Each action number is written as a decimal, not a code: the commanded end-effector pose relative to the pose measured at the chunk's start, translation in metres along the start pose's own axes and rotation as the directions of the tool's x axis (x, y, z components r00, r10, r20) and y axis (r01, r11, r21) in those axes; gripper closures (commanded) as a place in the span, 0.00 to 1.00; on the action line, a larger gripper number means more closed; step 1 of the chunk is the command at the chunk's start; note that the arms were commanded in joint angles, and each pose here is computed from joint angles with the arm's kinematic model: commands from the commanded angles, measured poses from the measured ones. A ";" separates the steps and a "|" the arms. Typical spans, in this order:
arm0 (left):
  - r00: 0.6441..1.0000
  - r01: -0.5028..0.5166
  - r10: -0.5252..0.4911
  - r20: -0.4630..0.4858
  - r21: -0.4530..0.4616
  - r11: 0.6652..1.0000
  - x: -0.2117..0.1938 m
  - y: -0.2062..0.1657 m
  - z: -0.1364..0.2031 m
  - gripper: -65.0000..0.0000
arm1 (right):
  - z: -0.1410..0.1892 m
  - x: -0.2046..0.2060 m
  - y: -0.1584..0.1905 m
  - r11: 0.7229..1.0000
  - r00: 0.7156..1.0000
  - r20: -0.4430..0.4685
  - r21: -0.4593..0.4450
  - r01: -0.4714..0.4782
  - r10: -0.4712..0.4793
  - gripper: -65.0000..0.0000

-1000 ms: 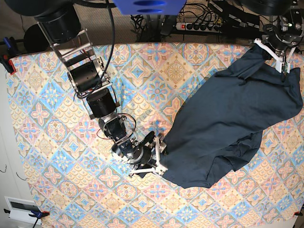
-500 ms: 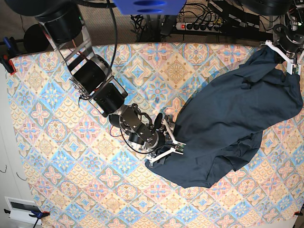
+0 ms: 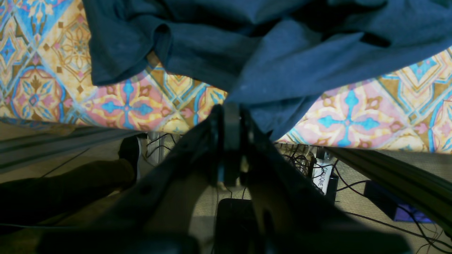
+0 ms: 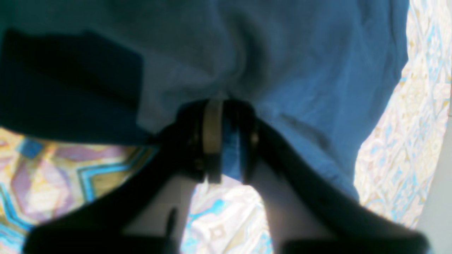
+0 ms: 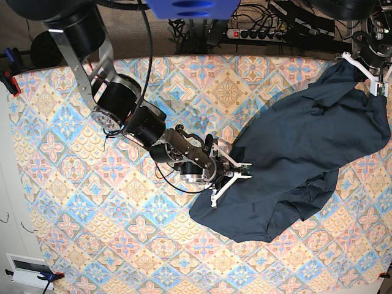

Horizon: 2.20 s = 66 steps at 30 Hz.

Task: Layout the t-shirt on the table in an organized manner, then fold the t-shirt properly
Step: 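Reach the right gripper to the shirt's opposite end and grasp it, then lift the shirt with both grippers and swing it across the table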

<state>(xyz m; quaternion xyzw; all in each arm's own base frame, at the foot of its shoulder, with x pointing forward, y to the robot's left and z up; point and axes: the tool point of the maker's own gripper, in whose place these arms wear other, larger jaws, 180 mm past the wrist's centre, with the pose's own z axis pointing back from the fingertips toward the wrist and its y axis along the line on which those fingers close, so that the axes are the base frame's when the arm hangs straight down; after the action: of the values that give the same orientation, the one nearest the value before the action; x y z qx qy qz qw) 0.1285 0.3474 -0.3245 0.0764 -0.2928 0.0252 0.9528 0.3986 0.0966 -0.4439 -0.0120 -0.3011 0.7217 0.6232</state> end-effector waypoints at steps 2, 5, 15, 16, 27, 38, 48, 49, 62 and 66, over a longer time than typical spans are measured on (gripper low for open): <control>0.999 0.014 -0.015 0.046 0.009 1.000 0.015 0.003 0.003 1.00 | -0.001 -0.024 0.020 0.997 0.995 -0.095 0.077 -0.019 0.026 0.92; 0.998 0.013 -0.014 0.065 0.012 1.000 0.022 0.003 0.001 1.00 | -0.001 -0.023 0.019 0.997 0.995 -0.092 0.076 -0.021 0.028 0.93; 0.997 0.011 -0.011 0.071 0.012 1.000 0.024 0.003 0.001 1.00 | 0.033 -0.011 -0.029 0.995 0.996 0.057 -0.066 0.079 -0.075 0.85; 0.997 0.011 -0.012 0.071 0.013 1.000 0.024 0.004 0.001 1.00 | 0.038 -0.007 -0.031 0.992 0.992 0.084 -0.078 0.102 -0.095 0.81; 0.997 0.011 -0.012 0.082 0.017 1.000 0.028 0.004 0.000 1.00 | 0.053 -0.003 -0.022 0.975 0.973 0.146 -0.106 0.196 -0.180 0.49; 0.996 0.009 -0.011 0.092 0.016 1.000 0.032 0.004 -0.001 1.00 | 0.044 -0.015 -0.013 0.973 0.971 0.117 -0.081 0.217 -0.207 0.49; 0.995 0.006 -0.007 0.095 0.011 1.000 0.032 0.003 -0.001 1.00 | 0.033 -0.020 -0.004 0.968 0.964 0.120 -0.051 0.247 -0.239 0.49; 0.995 0.006 -0.007 0.095 0.011 1.000 0.032 0.003 -0.001 1.00 | 0.032 -0.010 -0.004 0.968 0.962 0.136 -0.046 0.246 -0.237 0.49; 0.996 0.005 -0.006 0.094 0.011 1.000 0.032 0.003 -0.001 1.00 | 0.034 0.037 -0.021 0.969 0.950 0.216 -0.055 0.241 -0.224 0.79; 0.994 0.003 -0.004 0.105 0.011 1.000 0.036 0.003 -0.001 1.00 | 0.042 0.029 -0.045 0.958 0.946 0.217 -0.107 0.268 -0.240 1.00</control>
<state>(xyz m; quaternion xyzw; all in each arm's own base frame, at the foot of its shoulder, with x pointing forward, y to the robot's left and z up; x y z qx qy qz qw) 0.1519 0.3481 -0.3144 0.0770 -0.3271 0.0280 0.9414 0.3945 0.1029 -0.4061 0.0688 -0.3758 0.6191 0.6861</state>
